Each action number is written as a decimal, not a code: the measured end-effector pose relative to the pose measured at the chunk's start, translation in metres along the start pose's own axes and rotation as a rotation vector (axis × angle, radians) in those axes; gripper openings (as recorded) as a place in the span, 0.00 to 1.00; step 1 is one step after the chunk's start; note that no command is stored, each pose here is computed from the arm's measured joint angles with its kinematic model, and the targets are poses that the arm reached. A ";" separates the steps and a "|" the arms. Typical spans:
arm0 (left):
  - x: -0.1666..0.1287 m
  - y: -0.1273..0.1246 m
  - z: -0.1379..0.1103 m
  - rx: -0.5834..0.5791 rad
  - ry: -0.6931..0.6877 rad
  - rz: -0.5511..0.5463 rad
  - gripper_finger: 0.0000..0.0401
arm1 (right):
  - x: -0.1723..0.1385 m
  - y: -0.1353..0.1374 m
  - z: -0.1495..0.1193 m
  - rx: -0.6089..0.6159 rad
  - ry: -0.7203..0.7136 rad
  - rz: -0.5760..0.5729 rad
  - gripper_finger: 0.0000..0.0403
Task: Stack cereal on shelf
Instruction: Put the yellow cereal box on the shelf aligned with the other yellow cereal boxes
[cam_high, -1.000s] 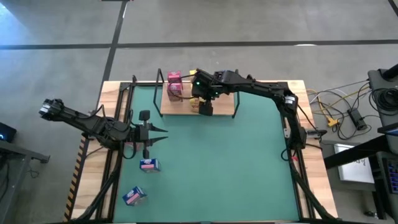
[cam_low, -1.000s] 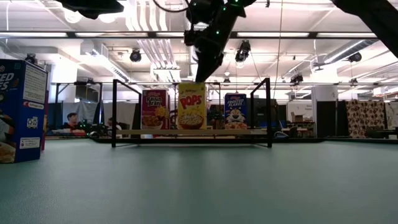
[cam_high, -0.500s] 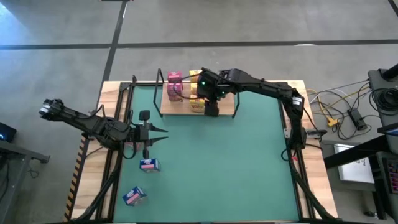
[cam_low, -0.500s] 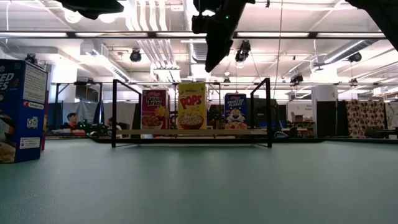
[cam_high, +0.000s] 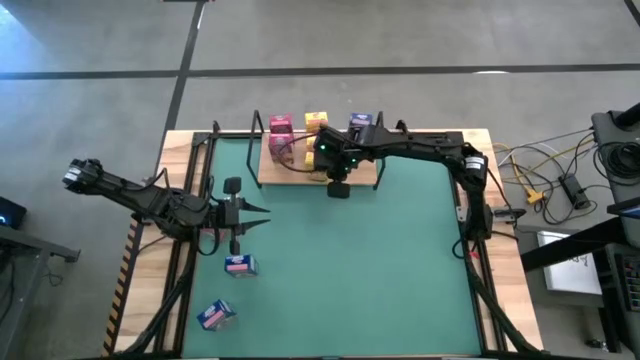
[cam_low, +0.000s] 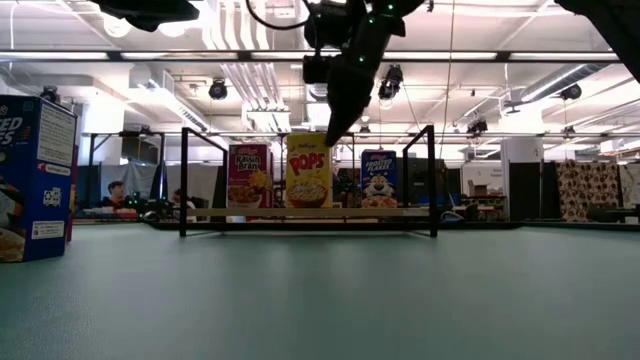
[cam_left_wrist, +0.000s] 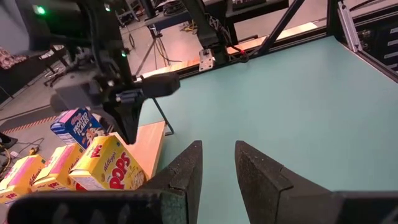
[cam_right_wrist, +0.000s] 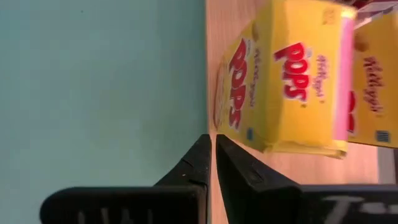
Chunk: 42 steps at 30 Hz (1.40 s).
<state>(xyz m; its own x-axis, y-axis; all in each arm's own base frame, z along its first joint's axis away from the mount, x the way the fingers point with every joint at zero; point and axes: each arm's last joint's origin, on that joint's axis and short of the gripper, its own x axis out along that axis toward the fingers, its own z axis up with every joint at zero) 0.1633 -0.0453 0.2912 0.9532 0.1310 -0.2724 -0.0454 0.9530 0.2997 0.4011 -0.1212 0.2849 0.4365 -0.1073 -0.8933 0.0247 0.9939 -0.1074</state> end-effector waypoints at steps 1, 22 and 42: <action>0.000 0.000 0.000 0.000 0.000 0.000 0.19 | 0.001 0.000 -0.001 0.000 0.004 -0.005 0.03; 0.000 0.000 0.000 0.000 0.000 0.000 0.19 | 0.001 -0.002 -0.001 0.008 0.021 -0.084 0.03; 0.000 0.000 0.000 0.000 0.000 -0.001 0.19 | 0.002 -0.001 -0.003 0.025 0.047 -0.093 0.03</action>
<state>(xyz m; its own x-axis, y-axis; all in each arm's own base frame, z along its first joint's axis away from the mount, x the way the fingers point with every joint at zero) 0.1633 -0.0454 0.2912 0.9532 0.1306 -0.2728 -0.0448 0.9530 0.2997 0.3990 -0.1220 0.2822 0.3887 -0.2000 -0.8994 0.0859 0.9798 -0.1808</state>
